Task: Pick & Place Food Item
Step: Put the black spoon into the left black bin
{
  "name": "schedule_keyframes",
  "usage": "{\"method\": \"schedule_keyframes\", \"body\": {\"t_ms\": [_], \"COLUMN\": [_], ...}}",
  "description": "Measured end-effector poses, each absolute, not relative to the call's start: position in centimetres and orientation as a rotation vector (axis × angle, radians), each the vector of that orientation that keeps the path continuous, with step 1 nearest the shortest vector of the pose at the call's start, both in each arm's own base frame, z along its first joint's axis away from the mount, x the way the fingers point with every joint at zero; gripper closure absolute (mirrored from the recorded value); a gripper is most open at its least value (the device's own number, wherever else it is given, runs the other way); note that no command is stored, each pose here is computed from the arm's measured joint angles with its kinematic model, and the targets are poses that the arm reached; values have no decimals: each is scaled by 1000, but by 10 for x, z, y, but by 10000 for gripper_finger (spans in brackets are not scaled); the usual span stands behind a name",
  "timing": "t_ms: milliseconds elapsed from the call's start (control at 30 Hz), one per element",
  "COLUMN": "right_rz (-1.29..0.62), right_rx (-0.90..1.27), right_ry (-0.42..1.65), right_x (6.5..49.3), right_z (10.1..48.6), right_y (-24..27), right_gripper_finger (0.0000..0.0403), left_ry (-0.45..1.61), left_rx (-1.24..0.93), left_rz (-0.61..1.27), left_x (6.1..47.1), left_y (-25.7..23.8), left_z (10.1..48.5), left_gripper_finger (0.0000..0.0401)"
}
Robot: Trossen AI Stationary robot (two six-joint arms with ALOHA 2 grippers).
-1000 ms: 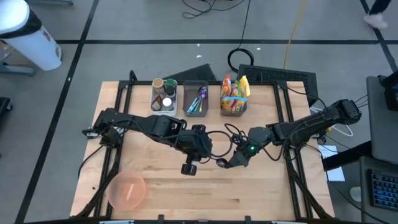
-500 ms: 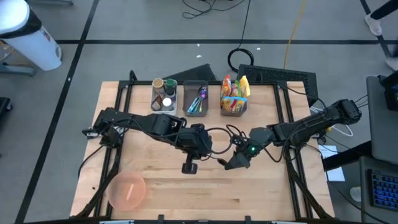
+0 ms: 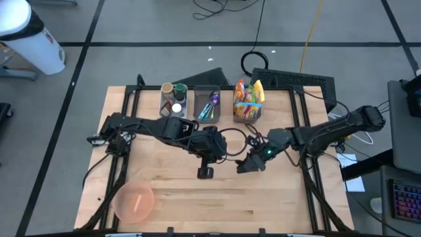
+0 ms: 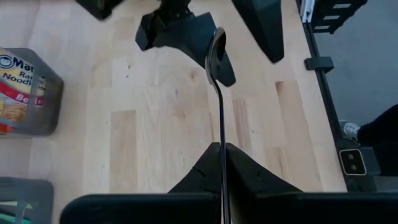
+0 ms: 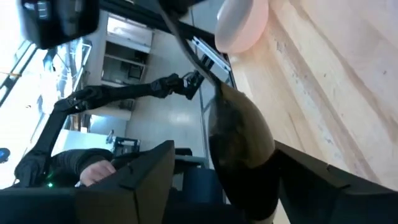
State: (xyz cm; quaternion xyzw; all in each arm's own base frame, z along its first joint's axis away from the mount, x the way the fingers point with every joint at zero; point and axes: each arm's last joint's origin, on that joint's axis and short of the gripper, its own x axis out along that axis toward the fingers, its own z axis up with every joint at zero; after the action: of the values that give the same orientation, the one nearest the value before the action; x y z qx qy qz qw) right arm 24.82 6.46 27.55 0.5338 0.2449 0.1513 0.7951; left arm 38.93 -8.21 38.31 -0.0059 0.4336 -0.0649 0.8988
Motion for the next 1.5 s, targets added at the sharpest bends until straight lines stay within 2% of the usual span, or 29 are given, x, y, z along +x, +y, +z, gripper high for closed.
{"method": "schedule_keyframes", "body": {"t_ms": [533,700,1000,1300,1500], "right_rz": [59,20,-25,-53,-8], "right_rx": [944,882,836,863,813], "right_ry": [231,138,112,160,70], "right_x": [188,176,174,175,176], "right_z": [317,327,324,302,308], "right_y": [37,33,32,35,35], "right_gripper_finger": [164,165,165,165,165], "left_ry": [891,847,777,615,490], "left_rx": [-73,-103,-129,-274,-411], "left_rz": [-81,-25,149,138,193], "left_x": [383,367,327,319,311], "left_y": [-59,-39,-9,-5,-3], "left_z": [393,412,440,398,361], "left_gripper_finger": [396,397,398,398,397]}}
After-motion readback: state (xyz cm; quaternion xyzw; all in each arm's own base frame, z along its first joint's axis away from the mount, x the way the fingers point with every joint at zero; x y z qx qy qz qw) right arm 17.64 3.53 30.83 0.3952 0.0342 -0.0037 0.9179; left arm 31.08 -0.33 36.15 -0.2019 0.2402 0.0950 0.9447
